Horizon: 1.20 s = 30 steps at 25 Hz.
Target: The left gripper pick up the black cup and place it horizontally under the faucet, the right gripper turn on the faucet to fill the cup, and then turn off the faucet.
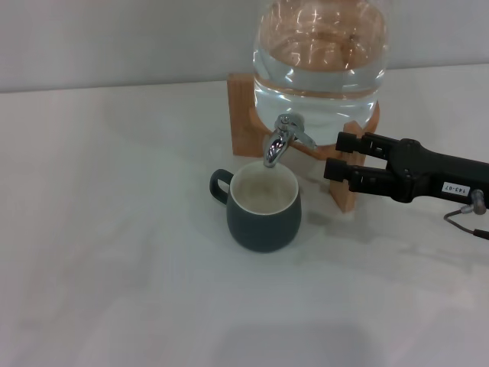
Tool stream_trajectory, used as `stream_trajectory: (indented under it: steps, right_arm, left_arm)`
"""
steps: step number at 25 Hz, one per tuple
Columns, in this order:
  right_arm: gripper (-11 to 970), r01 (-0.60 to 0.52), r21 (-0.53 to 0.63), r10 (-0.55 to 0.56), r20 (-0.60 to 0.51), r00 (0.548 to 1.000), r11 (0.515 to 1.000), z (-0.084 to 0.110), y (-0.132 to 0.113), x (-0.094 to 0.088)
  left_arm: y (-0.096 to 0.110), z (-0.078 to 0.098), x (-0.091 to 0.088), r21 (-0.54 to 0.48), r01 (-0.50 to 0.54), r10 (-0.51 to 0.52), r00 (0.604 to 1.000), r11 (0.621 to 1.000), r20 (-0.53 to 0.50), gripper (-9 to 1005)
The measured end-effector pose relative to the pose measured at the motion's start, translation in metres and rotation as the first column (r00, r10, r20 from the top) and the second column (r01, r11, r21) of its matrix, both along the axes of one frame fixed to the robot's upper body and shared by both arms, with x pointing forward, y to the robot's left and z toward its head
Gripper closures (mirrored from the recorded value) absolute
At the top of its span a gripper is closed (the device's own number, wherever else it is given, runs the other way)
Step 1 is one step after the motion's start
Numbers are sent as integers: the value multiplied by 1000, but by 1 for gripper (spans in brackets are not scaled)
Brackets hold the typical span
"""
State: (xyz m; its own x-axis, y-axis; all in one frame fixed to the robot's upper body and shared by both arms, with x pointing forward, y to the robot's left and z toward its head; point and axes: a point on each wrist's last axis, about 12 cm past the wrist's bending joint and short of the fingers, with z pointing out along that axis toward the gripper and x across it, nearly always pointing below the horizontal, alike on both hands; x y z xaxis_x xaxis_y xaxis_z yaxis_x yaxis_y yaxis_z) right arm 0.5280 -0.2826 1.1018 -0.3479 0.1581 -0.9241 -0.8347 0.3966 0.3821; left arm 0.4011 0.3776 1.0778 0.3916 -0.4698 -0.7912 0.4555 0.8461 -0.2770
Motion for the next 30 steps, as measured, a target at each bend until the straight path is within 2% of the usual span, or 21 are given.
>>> stream_trajectory:
  steps: [4, 7, 13, 20, 30]
  right_arm:
    - [117, -1, 0, 1, 1, 1000, 1000, 0, 0, 0]
    - [117, -5, -2, 5, 1, 1000, 1000, 0, 0, 0]
    - [117, -18, 7, 18, 6, 1000, 1000, 2, -1, -3]
    - [117, -94, 51, 92, 32, 995, 994, 9, 1, -12]
    - [117, -157, 53, 156, 26, 987, 986, 8, 13, -13]
  left_arm:
    - [8, -3, -14, -6, -59, 59, 998, 998, -9, 580]
    - [9, -3, -16, -7, -64, 64, 998, 998, -11, 579]
    - [8, -2, -13, -7, -57, 57, 998, 998, -9, 577]
    - [8, -1, -8, -5, -50, 50, 999, 999, -7, 576]
    - [8, -2, -5, -9, -57, 56, 998, 998, -20, 573]
